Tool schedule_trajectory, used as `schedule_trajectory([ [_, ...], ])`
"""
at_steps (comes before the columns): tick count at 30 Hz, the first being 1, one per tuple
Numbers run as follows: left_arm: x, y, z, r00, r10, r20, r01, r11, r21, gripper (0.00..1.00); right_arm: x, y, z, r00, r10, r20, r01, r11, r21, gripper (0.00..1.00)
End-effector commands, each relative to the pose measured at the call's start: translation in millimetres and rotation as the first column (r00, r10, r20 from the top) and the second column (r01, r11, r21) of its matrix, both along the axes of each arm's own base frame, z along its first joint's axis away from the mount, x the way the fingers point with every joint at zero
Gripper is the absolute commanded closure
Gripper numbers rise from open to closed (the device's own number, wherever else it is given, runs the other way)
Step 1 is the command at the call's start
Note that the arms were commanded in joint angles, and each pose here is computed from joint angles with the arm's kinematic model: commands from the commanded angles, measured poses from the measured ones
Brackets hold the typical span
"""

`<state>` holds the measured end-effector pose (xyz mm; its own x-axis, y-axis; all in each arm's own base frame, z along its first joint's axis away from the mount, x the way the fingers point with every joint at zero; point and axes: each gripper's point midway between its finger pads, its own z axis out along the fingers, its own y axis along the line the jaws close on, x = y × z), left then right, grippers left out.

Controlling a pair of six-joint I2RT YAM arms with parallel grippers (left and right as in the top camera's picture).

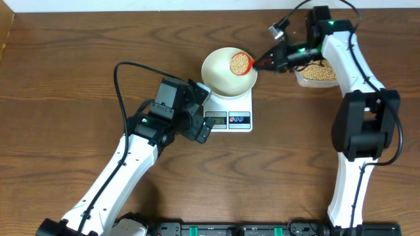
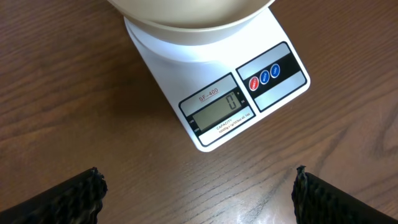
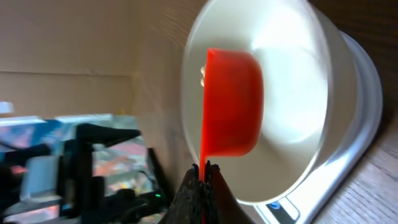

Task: Scoop item into bowl and weigh 50g on scale
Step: 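Tip the red scoop to pour soybeans into the cream bowl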

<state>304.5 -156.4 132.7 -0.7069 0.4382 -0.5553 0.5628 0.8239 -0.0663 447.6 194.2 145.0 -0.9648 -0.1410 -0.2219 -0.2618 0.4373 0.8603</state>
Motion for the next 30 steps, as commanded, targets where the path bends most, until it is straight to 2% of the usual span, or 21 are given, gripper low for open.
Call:
schedule_trajectory([
  [1,-0.6,0.9,-4.0,1.000,0.003,-0.009,-0.003,1.000,0.012,0.02,0.1,7.1,-11.7,1.000,0.019,0.018,-0.017,0.996,-0.091,0.99],
  [14,-0.6,0.9,-4.0,1.000,0.003,-0.009,-0.003,1.000,0.012,0.02,7.2,24.9,-28.1,0.991,0.064,0.120,-0.014,0.924,-0.383,0.99],
  [21,-0.6,0.9,-4.0,1.000,0.003,-0.009,-0.003,1.000,0.012,0.02,13.6,31.4,-20.2,0.965,0.129,0.228,0.036,0.796,-0.605,0.99],
  [24,-0.6,0.9,-4.0,1.000,0.003,-0.009,-0.003,1.000,0.012,0.02,12.2,37.1,-18.5,0.956,0.156,0.249,0.044,0.762,-0.646,0.99],
  [30,-0.6,0.9,-4.0,1.000,0.003,-0.009,-0.003,1.000,0.012,0.02,8.5,44.4,-18.3,0.953,0.172,0.250,0.033,0.759,-0.650,0.99],
])
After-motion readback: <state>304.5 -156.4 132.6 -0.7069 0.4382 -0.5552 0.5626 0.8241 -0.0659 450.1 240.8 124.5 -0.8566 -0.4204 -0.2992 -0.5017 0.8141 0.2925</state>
